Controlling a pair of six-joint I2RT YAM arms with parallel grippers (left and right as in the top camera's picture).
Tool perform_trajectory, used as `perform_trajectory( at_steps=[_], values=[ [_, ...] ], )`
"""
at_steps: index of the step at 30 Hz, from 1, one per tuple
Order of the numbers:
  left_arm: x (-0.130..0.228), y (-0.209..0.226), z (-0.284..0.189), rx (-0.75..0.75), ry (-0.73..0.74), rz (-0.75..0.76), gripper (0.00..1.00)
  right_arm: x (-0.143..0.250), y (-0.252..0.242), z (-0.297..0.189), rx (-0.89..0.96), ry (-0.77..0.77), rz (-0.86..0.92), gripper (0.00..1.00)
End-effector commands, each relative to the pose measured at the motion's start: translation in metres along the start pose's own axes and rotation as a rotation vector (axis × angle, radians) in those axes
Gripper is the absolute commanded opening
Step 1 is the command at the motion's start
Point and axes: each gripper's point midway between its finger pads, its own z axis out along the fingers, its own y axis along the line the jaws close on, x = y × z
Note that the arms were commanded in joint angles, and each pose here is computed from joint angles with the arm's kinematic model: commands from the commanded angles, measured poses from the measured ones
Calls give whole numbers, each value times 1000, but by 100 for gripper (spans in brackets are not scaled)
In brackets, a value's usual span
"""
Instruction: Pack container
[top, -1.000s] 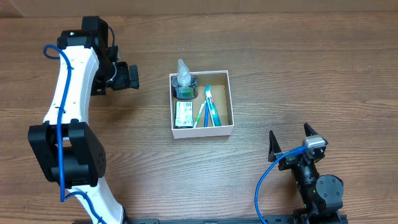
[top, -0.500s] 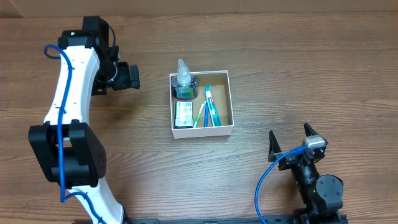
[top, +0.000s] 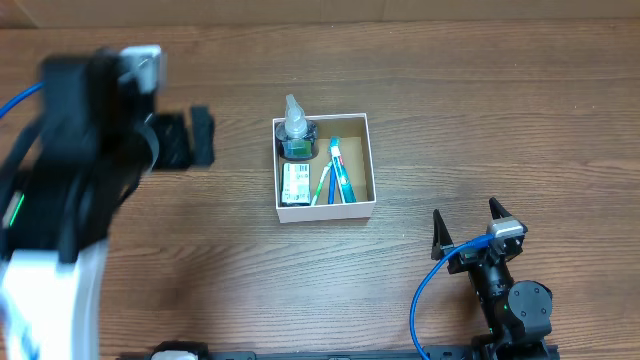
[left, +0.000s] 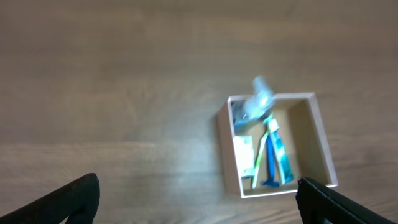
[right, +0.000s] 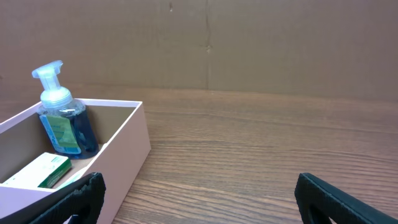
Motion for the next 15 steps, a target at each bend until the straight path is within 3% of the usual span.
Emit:
perform_trajectory(
  at_steps=[1, 6, 15],
  values=[
    [3, -7, -67, 32, -173, 37, 100, -2, -1, -1, 3, -10, -4, 100],
    [22, -12, -140, 53, -361, 55, 100, -2, -1, -1, 3, -10, -4, 100],
    [69, -12, -214, 69, -551, 70, 100, -2, -1, -1, 3, -10, -4, 100]
  ],
)
